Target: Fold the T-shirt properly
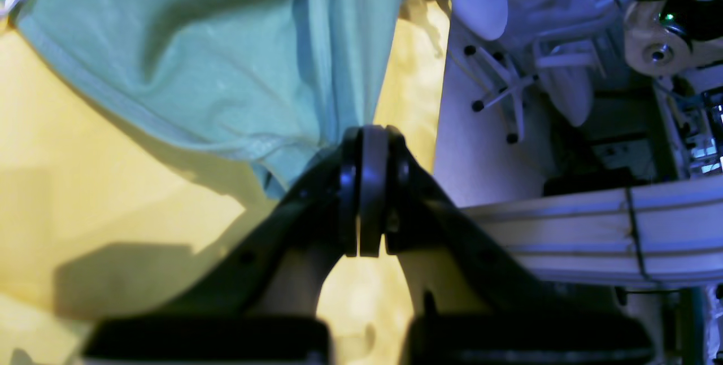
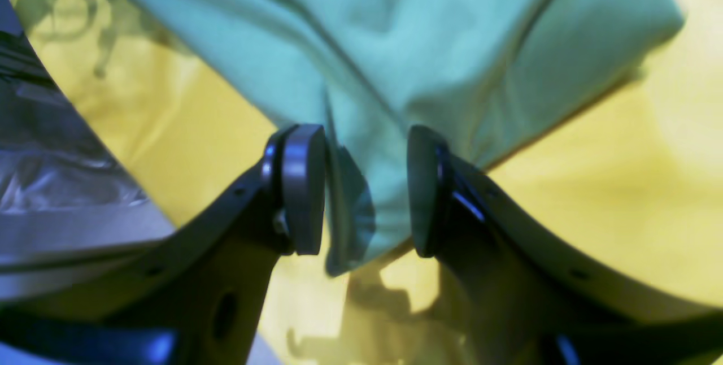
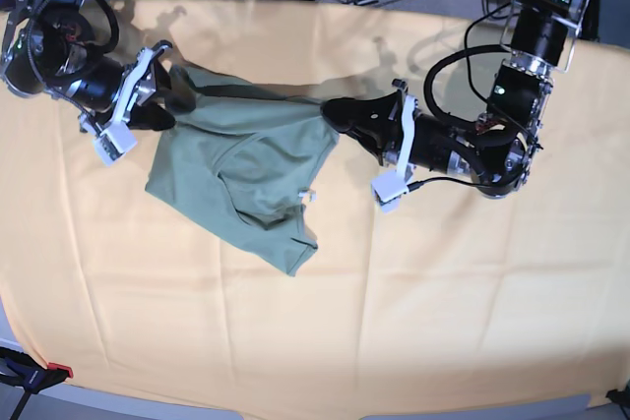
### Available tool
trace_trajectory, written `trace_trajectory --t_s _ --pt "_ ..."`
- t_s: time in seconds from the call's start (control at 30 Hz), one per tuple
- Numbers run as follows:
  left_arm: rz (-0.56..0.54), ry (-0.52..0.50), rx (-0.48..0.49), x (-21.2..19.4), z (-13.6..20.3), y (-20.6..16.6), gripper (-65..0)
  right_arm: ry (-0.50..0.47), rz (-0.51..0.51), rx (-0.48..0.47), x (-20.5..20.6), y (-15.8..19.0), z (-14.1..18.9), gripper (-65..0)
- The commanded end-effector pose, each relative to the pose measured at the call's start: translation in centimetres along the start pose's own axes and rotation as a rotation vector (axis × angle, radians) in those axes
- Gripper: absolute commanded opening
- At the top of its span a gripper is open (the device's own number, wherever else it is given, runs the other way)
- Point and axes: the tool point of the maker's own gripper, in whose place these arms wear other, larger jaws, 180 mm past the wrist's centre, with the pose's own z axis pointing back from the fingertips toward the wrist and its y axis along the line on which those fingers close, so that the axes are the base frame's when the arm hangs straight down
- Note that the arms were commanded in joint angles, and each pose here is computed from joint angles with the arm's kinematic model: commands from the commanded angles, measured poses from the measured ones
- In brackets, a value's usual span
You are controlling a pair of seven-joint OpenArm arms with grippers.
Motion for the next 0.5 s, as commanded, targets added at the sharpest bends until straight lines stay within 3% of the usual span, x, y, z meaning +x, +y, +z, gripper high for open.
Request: trace_trajectory --t_s 0.0,0.27,0.47 --pt "-0.037 -0.031 0.002 1.4 0.8 -0.2 -65.0 -0.048 0.033 0.002 1.5 0.0 0.4 -38.2" --pt "-0.008 -0.025 0.012 1.2 1.0 0.0 -65.0 -0.119 0.059 -0.016 3.7 -0.6 0.5 -38.2" --pt "-0.001 -0.003 0.039 0.5 2.0 0.4 -65.0 -0.161 0.112 -0.156 4.6 -3.0 0.8 -38.2"
